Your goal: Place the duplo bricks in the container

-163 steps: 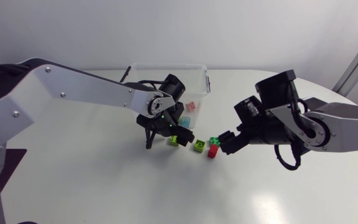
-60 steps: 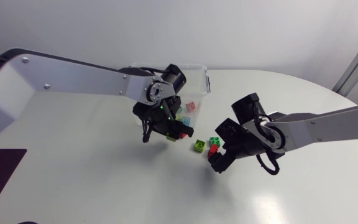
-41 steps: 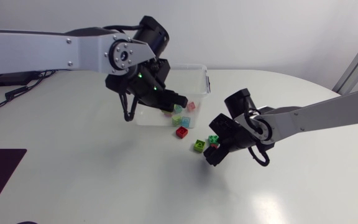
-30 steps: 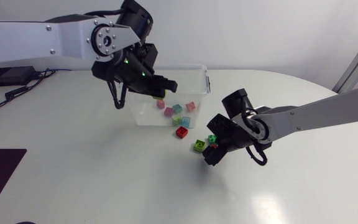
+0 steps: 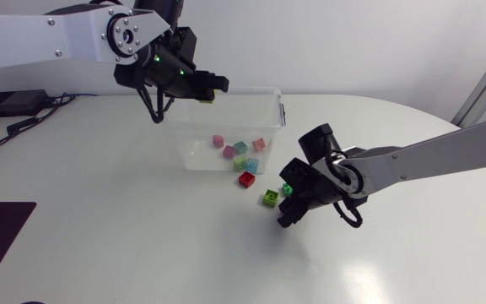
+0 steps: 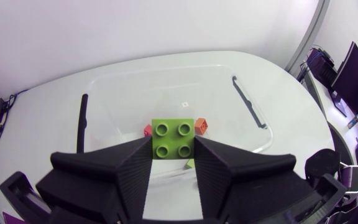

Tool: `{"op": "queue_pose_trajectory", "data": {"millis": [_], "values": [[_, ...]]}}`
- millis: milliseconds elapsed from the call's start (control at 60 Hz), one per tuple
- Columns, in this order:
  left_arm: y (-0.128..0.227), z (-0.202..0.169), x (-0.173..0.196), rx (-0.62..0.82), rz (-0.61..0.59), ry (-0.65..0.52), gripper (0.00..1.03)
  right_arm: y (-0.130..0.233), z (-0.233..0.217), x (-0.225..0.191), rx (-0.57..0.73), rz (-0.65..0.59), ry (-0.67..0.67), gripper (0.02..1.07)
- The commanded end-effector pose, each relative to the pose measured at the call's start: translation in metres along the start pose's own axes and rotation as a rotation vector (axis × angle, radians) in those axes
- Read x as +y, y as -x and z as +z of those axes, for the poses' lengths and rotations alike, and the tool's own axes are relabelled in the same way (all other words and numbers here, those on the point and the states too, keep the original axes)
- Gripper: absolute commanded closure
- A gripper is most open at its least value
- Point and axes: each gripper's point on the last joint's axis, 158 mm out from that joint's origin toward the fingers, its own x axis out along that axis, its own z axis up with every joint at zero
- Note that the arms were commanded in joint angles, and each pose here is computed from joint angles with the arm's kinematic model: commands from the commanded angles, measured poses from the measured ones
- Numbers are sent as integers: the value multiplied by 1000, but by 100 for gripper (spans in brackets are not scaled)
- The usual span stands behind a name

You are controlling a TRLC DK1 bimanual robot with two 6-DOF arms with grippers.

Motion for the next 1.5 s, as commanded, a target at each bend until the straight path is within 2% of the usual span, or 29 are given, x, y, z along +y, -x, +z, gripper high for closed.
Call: {"op": "queue_pose_trajectory", "data": {"millis": [0, 33, 233, 283, 350, 367, 433, 467, 533, 783, 1067, 1217, 1483], "values": [[-13, 9, 8, -14, 17, 2, 89, -1, -17, 6, 40, 8, 16, 76], [-16, 10, 9, -15, 18, 2, 89, 0, -18, 7, 40, 8, 18, 79], [-34, 13, 13, -18, 37, 6, 88, 28, -8, 2, -8, -29, 17, 79], [-38, 13, 14, -16, 40, 8, 85, 38, -1, 0, -29, -39, 15, 79], [-43, 15, 18, -25, 50, 10, 64, 55, 10, -5, -61, -59, 11, 79], [-44, 15, 18, -27, 50, 10, 63, 56, 11, -5, -63, -59, 9, 79], [-51, 16, 23, -30, 67, 12, 32, 74, 26, -10, -97, -73, 0, 79], [-53, 17, 24, -32, 71, 14, 20, 82, 35, -14, -117, -81, -8, 79], [-55, 17, 26, -36, 75, 16, 5, 94, 48, -19, -149, -95, -20, 79], [-35, 33, 25, -103, 68, 21, 5, 121, 105, -37, -260, -123, -90, 79], [28, 36, 14, -180, 46, -17, 5, 136, 158, -59, -329, -151, -142, 79], [49, 15, 3, -162, 19, -46, 5, 132, 176, -64, -344, -152, -158, 79], [64, -32, 1, -115, -15, -92, 5, 110, 203, -69, -341, -150, -162, 79]]}}
